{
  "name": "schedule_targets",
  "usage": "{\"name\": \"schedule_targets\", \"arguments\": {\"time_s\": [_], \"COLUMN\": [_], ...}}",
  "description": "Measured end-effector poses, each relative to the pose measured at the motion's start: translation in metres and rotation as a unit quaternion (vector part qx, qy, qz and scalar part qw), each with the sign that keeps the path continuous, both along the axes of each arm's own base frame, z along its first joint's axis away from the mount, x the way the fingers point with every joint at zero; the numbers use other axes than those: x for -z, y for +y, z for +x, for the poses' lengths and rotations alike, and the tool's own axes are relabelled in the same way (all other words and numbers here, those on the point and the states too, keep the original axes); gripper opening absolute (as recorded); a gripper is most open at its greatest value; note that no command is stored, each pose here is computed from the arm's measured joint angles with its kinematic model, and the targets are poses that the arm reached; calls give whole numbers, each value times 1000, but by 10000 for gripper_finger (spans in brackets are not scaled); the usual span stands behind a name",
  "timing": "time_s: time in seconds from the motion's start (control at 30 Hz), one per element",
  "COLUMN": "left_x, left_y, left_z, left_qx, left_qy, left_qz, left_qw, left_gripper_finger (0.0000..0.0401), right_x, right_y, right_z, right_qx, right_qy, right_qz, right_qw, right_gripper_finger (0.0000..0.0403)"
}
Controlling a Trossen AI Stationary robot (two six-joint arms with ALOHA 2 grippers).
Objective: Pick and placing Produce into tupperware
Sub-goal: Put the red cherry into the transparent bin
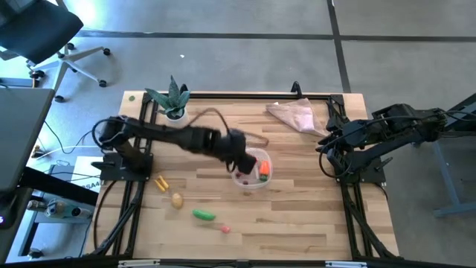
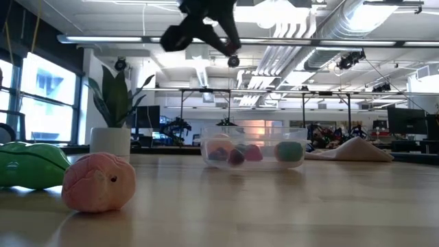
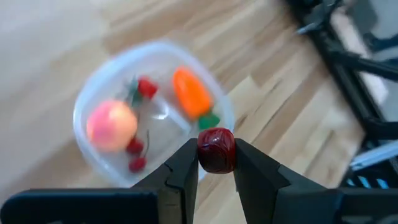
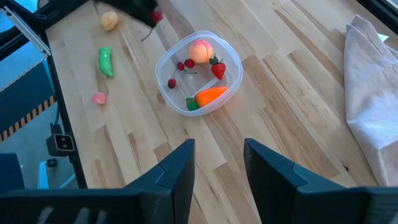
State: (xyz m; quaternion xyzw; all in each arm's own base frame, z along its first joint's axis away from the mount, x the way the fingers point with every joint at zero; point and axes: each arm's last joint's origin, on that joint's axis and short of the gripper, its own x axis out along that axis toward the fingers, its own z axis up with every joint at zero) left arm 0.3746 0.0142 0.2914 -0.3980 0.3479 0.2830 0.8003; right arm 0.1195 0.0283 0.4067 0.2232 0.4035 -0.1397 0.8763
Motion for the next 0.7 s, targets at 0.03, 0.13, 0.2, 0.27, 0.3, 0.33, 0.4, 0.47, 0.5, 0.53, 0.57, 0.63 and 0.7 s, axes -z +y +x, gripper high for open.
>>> {"name": "schedule_targets", "arguments": {"time_s": [0.03, 0.13, 0.2, 0.27, 0.3, 0.33, 0.4, 0.47, 0.5, 0.53, 0.57, 0.63, 0.7], "left_x": [-3, -1, 7, 19, 26, 35, 51, 66, 72, 78, 84, 92, 98], "left_y": [8, 26, 31, 34, 35, 36, 37, 38, 38, 38, 38, 36, 33], "left_z": [1, 5, 13, 19, 22, 27, 32, 38, 39, 38, 40, 42, 42], "left_qx": [12, 44, 73, 97, 106, 114, 127, 138, 141, 146, 152, 167, 184], "left_qy": [-3, 9, 15, 34, 42, 47, 70, 82, 94, 112, 117, 131, 146], "left_qz": [0, -3, -9, -17, -24, -28, -43, -44, -45, -48, -47, -46, -45], "left_qw": [1000, 999, 997, 995, 993, 992, 988, 986, 985, 982, 980, 976, 971], "left_gripper_finger": [85, 85, 85, 85, 85, 85, 85, 85, 85, 85, 85, 85, 85], "right_x": [0, 0, 0, 0, 0, 0, 0, 0, 0, 0, 0, 0, 0], "right_y": [0, 0, 0, 0, 0, 0, 0, 0, 0, 0, 0, 0, 0], "right_z": [0, 0, 0, 0, 0, 0, 0, 0, 0, 0, 0, 0, 0], "right_qx": [0, 0, 0, 0, 0, 0, 0, 0, 0, 0, 0, 0, 0], "right_qy": [0, 0, 0, 0, 0, 0, 0, 0, 0, 0, 0, 0, 0], "right_qz": [0, 0, 0, 0, 0, 0, 0, 0, 0, 0, 0, 0, 0], "right_qw": [1000, 1000, 1000, 1000, 1000, 1000, 1000, 1000, 1000, 1000, 1000, 1000, 1000], "right_gripper_finger": [130, 130, 130, 130, 130, 130, 130, 130, 130, 130, 130, 130, 130]}}
